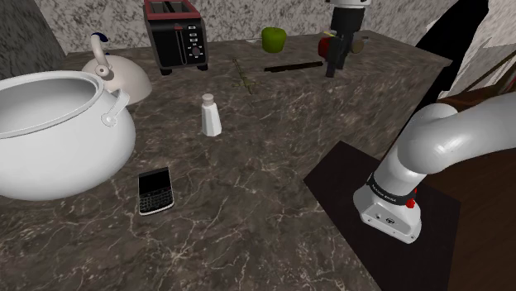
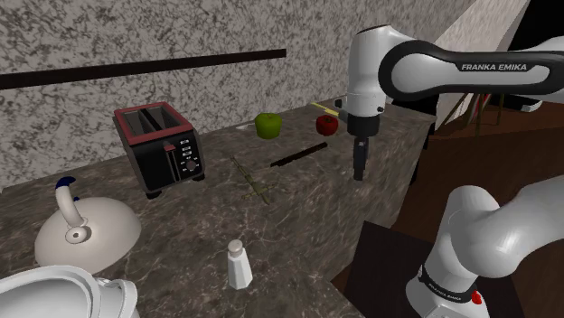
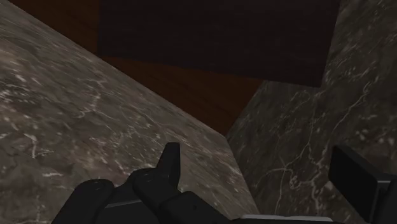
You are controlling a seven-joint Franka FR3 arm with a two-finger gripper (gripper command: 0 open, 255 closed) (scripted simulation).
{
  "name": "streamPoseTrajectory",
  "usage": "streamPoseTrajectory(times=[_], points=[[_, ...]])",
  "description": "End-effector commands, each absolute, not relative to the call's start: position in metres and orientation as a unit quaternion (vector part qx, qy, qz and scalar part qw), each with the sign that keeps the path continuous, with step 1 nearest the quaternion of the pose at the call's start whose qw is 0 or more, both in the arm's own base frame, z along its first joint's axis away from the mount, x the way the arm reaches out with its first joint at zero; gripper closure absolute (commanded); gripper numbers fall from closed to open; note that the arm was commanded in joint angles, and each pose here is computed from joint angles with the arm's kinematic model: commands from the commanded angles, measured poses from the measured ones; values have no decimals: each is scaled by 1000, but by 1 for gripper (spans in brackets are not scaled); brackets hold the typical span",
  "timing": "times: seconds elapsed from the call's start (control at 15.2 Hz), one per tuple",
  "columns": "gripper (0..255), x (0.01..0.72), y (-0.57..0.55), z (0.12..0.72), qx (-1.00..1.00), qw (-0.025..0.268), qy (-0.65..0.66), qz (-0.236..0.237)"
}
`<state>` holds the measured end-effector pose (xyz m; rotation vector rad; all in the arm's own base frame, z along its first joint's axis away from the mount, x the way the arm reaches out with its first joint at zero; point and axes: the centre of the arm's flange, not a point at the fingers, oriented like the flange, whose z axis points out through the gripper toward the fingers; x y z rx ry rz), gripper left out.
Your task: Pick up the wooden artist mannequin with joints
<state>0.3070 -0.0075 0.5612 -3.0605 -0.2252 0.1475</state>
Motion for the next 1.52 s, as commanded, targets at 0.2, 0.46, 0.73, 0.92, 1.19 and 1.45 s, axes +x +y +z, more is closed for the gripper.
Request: streamPoseTrajectory(times=[0.2,0.46,0.73,0.92,1.19,1.45], points=[[0,340,9,553,-998,32,-35,42],[0,385,28,543,-999,29,16,35],[0,433,42,533,-997,25,67,27],[0,469,49,526,-994,22,105,22],[0,518,54,517,-988,19,155,14],[0,568,54,509,-979,15,205,6]])
